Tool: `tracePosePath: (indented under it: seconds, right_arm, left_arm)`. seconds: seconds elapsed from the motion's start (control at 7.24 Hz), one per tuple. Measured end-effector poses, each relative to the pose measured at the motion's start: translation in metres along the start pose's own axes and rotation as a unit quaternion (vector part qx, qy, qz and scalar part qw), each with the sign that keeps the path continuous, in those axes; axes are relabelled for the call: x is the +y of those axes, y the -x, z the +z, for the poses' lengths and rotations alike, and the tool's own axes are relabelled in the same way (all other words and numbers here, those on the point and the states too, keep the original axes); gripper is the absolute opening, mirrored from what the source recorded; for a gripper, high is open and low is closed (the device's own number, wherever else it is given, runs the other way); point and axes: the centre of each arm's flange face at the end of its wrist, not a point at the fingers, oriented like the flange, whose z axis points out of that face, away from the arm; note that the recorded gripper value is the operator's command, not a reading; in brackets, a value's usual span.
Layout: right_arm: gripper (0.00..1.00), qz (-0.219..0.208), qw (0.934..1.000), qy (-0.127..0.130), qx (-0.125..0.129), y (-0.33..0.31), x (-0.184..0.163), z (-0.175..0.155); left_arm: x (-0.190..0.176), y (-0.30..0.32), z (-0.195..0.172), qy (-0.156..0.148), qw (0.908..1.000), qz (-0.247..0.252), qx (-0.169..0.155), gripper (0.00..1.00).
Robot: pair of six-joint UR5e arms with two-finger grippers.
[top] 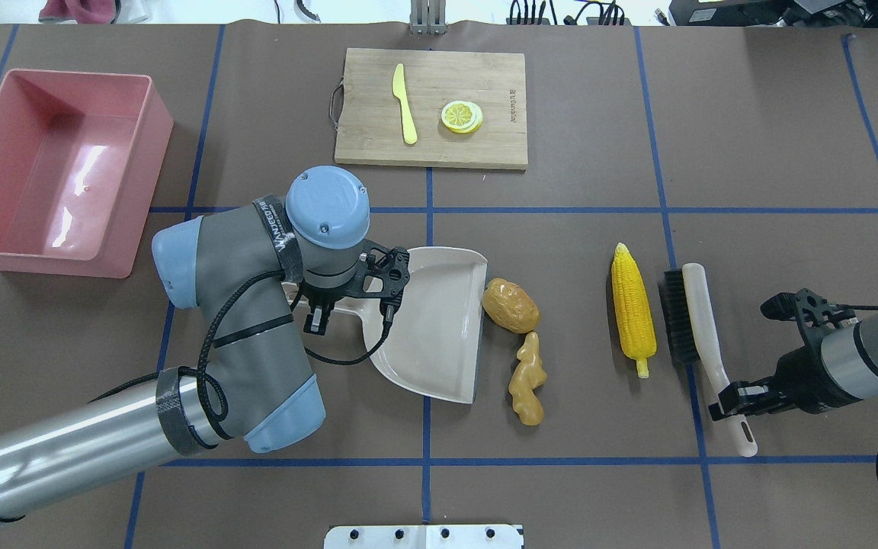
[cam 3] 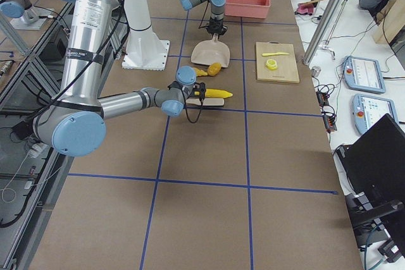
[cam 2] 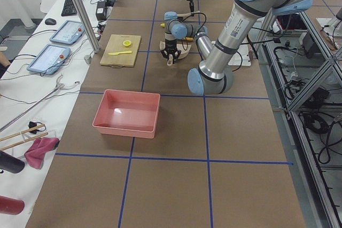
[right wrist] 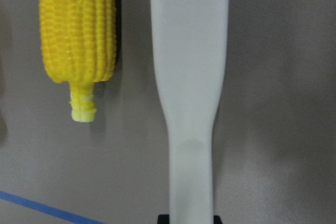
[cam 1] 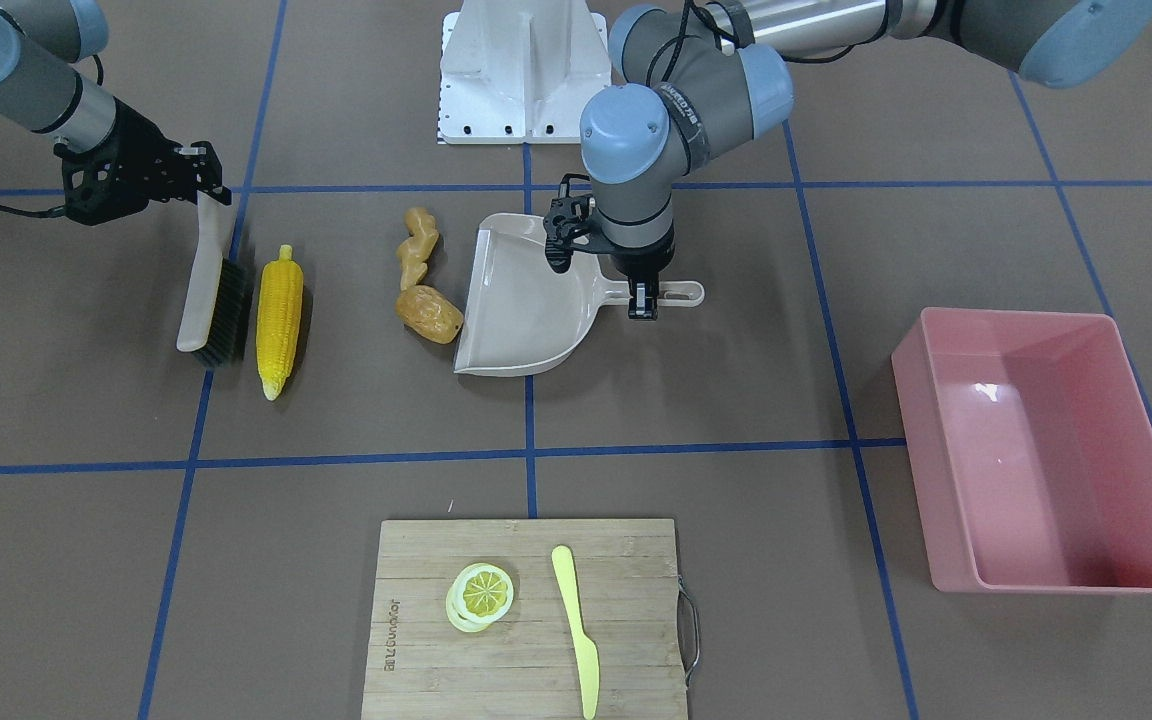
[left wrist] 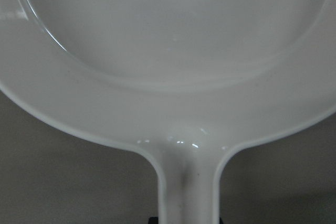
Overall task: Sweep and dump trash into bin
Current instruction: 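Sweep the corn cob and potato into the dustpan with the right gripper's brush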
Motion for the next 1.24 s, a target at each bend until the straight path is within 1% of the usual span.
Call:
tracePosePath:
  seconds: [0.28,0.55,0.69,1.24]
  right_arm:
    - [0.00,0.008,0.9998,0.007,-0.015,-0.006,-0.003,0.010]
    - [0.00,0.021,0.9994,0.008,-0.025,0.014,-0.012,0.014]
    - [0.00,0.028,0.9992,0.009,-0.027,0.029,-0.020,0.016]
    - [0.00,0.045,0.9984,0.013,-0.031,0.087,-0.044,0.027]
  left_arm:
    - [0.012,0.007,-0.005,0.006,1.0000,-0.005,-0.002,0.00]
    - [0.030,0.018,-0.013,0.032,0.9992,-0.023,0.007,0.00]
    - [0.034,0.019,-0.014,0.042,0.9986,-0.028,0.013,0.00]
    - [0.027,0.023,-0.020,0.062,0.9971,-0.037,0.026,0.00]
